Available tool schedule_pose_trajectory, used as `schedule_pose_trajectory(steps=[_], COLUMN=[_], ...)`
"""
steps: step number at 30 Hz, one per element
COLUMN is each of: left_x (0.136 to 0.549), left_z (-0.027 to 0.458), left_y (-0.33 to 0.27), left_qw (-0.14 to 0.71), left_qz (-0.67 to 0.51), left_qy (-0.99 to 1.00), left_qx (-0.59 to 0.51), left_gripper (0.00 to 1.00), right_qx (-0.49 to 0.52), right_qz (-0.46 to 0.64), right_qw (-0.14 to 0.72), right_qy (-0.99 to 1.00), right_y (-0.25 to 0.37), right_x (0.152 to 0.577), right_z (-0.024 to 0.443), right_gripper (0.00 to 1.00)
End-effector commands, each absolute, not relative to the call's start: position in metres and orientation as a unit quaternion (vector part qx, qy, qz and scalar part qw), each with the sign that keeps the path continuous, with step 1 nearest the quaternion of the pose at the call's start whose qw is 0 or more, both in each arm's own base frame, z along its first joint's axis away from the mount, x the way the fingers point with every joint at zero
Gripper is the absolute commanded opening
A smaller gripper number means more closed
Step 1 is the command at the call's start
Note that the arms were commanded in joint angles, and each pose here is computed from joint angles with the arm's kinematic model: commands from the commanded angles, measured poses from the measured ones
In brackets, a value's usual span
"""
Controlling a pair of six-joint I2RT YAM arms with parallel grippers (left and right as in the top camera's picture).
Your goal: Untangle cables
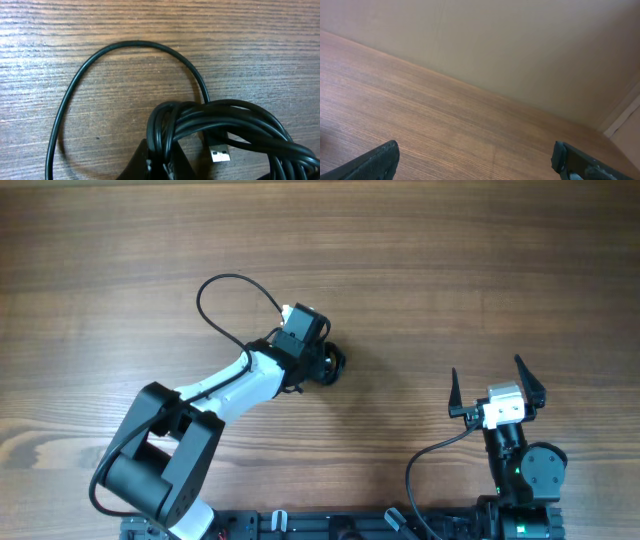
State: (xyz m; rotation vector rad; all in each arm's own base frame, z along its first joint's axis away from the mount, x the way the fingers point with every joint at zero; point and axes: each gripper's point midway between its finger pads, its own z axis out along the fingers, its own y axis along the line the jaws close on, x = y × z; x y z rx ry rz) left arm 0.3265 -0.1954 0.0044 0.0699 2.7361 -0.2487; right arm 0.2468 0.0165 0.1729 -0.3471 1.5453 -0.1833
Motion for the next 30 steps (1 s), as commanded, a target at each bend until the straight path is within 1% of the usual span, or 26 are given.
schedule_pose_trajectory(steps=[1, 3, 5, 8, 11, 19, 22, 24, 25, 27, 29, 30], left_x=[0.307, 0.303, 0.299, 0.29, 0.278, 0.263, 0.259, 0.259, 0.259, 0.259, 0.261, 0.261], left_z=[0.002, 0.013, 0.021, 0.021, 0.017, 0.016, 0.016, 0.016, 0.015, 0.015, 0.016, 0.016], left_y=[-0.19, -0.188, -0.186, -0.18, -0.176, -0.193, -0.198, -0.201, -0.202, -0.203, -0.204, -0.204], left_qw=[0.159, 0.16, 0.155, 0.13, 0.107, 0.092, 0.088, 0.091, 0.092, 0.093, 0.095, 0.095], left_qz=[-0.089, -0.091, -0.099, -0.099, -0.089, -0.095, -0.099, -0.1, -0.1, -0.101, -0.104, -0.104], left_qy=[0.983, 0.983, 0.983, 0.98, 0.979, 0.984, 0.98, 0.981, 0.981, 0.981, 0.98, 0.98], left_qx=[0.027, 0.017, -0.03, -0.111, -0.149, -0.121, -0.146, -0.141, -0.14, -0.14, -0.14, -0.14], left_gripper=[0.04, 0.04, 0.04, 0.04, 0.04, 0.04, 0.04, 0.04, 0.04, 0.04, 0.04, 0.04], right_qx=[-0.15, -0.15, -0.15, -0.15, -0.15, -0.158, -0.158, -0.161, -0.167, -0.165, -0.129, -0.107], right_qz=[-0.094, -0.094, -0.094, -0.094, -0.094, -0.102, -0.102, -0.097, -0.08, 0.048, 0.196, 0.247], right_qw=[0.701, 0.701, 0.701, 0.701, 0.701, 0.7, 0.7, 0.701, 0.704, 0.712, 0.688, 0.671], right_qy=[0.691, 0.691, 0.691, 0.691, 0.691, 0.689, 0.689, 0.688, 0.685, 0.681, 0.687, 0.691], right_y=[0.012, 0.012, 0.012, 0.012, 0.012, 0.012, 0.012, 0.014, 0.02, 0.05, 0.075, 0.082], right_x=[0.247, 0.247, 0.247, 0.247, 0.247, 0.247, 0.247, 0.247, 0.246, 0.239, 0.229, 0.226], right_z=[0.175, 0.175, 0.175, 0.175, 0.175, 0.175, 0.175, 0.175, 0.176, 0.179, 0.181, 0.181], right_gripper=[1.0, 1.0, 1.0, 1.0, 1.0, 1.0, 1.0, 1.0, 1.0, 1.0, 1.0, 1.0])
